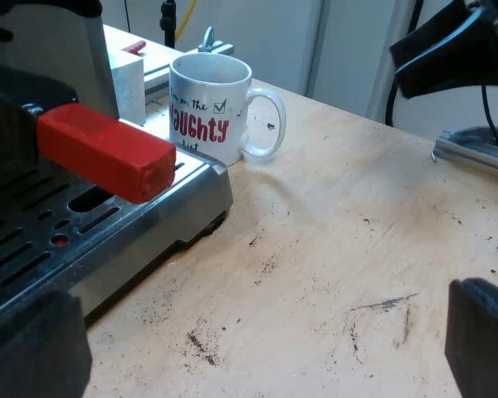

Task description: Place mug into machine

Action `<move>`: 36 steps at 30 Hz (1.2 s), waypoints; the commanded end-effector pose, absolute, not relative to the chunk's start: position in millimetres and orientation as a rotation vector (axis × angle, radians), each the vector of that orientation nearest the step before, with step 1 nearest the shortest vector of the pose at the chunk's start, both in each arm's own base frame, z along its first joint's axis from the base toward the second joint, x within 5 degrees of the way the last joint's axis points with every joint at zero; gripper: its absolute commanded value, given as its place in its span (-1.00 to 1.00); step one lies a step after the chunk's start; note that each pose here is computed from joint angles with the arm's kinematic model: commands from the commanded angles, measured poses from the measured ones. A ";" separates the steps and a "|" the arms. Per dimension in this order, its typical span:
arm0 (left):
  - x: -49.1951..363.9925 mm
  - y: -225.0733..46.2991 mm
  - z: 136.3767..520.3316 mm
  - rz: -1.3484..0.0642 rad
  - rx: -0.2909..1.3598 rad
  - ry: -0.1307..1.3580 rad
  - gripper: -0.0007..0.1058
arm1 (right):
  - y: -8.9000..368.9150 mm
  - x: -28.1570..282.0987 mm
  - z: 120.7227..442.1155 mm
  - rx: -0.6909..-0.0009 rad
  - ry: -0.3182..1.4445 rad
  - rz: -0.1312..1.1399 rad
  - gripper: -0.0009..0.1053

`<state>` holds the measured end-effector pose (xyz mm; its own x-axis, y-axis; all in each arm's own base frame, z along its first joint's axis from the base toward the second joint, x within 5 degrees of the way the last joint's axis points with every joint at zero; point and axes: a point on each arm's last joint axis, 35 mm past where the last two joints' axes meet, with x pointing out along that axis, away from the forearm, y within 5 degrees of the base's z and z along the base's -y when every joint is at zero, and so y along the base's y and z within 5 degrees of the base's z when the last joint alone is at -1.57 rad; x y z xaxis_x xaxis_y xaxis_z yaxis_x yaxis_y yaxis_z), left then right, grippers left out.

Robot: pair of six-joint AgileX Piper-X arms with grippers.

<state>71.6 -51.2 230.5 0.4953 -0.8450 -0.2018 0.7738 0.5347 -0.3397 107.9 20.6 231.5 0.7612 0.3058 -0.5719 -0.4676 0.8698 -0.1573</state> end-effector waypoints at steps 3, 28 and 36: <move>71.6 -52.1 233.8 -1.012 -0.216 0.345 0.68 | 19.0 117.9 214.2 -0.345 0.455 0.330 0.51; 71.6 -52.1 234.0 -1.015 -0.216 0.343 0.68 | 26.6 185.4 150.7 -0.332 0.357 0.291 0.51; 71.6 -52.1 234.0 -1.015 -0.216 0.343 0.68 | 29.5 209.3 139.5 -0.308 0.368 0.287 0.51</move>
<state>71.6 -51.2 230.6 0.4943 -0.8458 -0.2008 0.7748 0.5334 -0.3394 205.7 28.8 133.8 0.8786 0.2142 -0.4269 -0.3362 0.9122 -0.2342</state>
